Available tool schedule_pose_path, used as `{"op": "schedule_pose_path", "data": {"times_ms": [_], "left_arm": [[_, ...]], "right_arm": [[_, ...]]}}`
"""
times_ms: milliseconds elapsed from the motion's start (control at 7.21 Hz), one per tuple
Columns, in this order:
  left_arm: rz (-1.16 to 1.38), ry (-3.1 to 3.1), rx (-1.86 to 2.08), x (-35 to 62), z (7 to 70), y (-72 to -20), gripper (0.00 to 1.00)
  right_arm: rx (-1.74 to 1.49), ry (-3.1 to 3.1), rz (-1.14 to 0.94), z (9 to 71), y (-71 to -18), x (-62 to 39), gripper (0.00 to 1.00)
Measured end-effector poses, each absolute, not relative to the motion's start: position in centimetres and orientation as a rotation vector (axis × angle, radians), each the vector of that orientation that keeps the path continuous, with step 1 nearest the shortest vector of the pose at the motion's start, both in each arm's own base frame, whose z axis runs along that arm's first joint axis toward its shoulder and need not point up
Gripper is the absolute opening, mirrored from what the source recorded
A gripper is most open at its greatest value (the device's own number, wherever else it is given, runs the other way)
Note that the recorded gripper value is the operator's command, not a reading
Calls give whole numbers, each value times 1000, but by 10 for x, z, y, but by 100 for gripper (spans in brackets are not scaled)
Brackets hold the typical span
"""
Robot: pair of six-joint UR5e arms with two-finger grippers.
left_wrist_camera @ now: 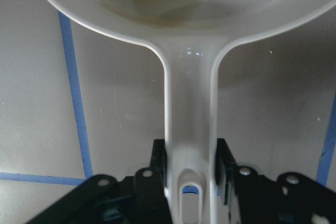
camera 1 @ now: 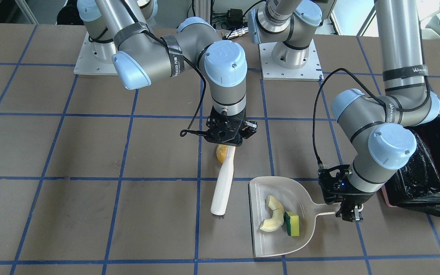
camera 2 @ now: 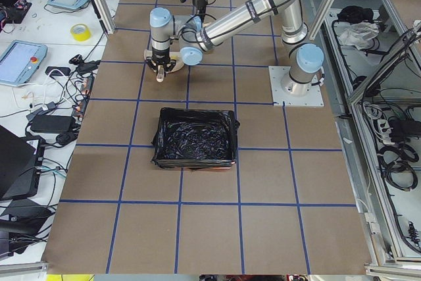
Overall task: Sweep and dump trash into bin
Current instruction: 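Sweep the sponge and curved piece into the dustpan with the right gripper's brush, then sweep the yellow potato into the dustpan while the left gripper holds it steady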
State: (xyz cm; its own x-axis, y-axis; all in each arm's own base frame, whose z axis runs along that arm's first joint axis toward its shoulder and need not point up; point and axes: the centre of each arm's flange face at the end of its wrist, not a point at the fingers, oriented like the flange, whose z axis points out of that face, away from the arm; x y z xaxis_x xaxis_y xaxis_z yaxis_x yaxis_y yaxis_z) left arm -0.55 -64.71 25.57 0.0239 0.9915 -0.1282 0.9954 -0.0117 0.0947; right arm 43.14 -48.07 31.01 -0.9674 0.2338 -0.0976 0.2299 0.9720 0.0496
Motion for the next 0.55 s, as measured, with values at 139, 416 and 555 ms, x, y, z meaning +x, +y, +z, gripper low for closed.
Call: {"op": "schedule_pose_path", "data": {"times_ms": [139,416,555], "left_arm": [[-26,2074,2153,-7,261,-631,0],[-3,2054,2200,-17,268,-571,0],[2,2048,2212,-23,266,-538,0]], "right_arm": [[340,3087,66,307,-461,412,0],[297,3144,80,302,-418,383,0],[294,3148,92,300,-405,379,0]]}}
